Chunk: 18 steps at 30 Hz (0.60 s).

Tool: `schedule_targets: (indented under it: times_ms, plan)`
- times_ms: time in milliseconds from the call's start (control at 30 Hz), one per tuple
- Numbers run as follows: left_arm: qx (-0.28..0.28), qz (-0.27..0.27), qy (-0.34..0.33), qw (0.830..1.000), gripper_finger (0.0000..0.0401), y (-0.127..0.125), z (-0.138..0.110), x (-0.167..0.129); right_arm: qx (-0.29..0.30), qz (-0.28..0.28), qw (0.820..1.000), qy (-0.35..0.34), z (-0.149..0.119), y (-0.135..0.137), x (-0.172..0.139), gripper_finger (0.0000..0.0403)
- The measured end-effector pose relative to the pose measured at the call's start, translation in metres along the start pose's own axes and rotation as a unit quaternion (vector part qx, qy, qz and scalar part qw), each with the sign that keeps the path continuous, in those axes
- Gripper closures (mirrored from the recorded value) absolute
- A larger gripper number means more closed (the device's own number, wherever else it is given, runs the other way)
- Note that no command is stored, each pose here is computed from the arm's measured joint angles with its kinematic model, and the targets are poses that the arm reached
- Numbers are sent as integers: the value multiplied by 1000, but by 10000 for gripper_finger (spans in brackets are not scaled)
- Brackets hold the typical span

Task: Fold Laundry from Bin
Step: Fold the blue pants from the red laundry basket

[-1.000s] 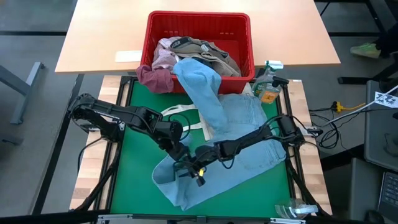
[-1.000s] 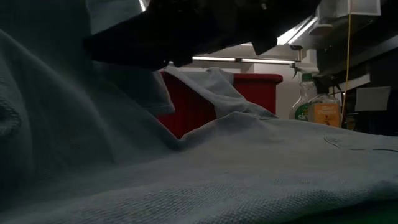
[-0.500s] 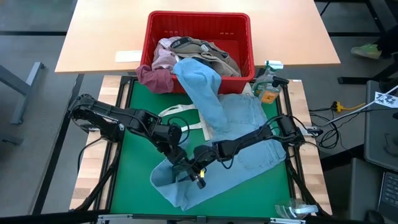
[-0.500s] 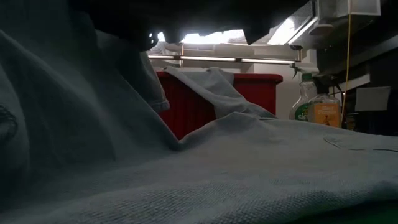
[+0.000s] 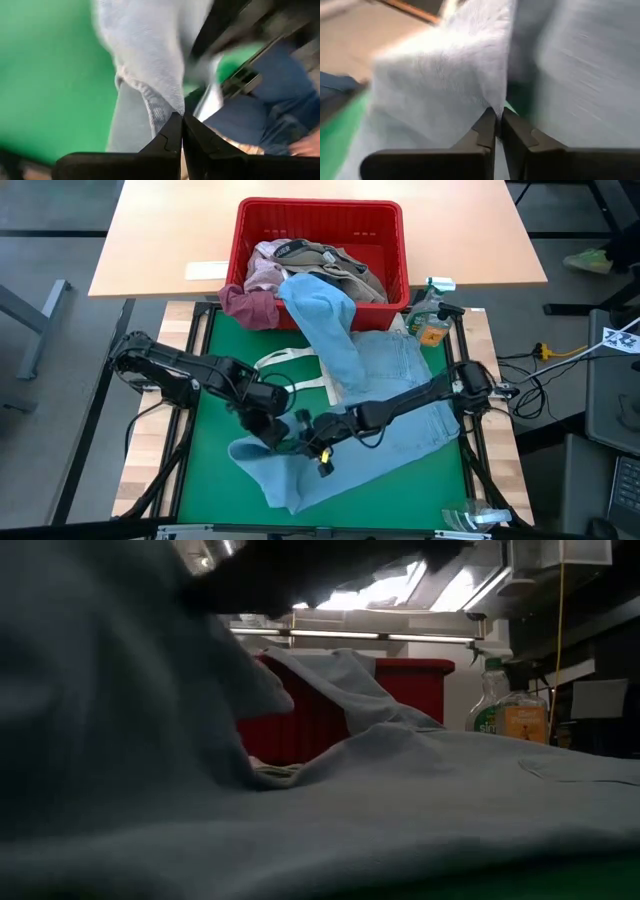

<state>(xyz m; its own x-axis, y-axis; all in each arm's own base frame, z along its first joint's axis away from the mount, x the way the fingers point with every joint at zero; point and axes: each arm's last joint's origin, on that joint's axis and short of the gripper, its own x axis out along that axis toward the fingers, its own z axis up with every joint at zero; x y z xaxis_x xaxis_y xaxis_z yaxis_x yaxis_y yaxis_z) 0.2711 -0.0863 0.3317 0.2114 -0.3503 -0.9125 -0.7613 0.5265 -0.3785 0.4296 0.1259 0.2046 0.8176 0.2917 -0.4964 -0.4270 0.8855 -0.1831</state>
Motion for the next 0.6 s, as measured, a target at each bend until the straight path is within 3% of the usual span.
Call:
schedule_targets:
  times_ms: [200,333,433,600]
  plan:
    - [-6,35,45,998,401,5,-13,2,-38,-87,988,118,6,-14,-43,392]
    - [10,43,38,998,401,4,-21,4,-23,-152,959,239,-13,-29,-60,392]
    - [20,55,3,998,401,3,-23,5,4,-182,932,314,-31,-44,-69,398]
    - [60,91,-109,988,397,4,-22,6,67,-173,914,360,-63,-64,-73,389]
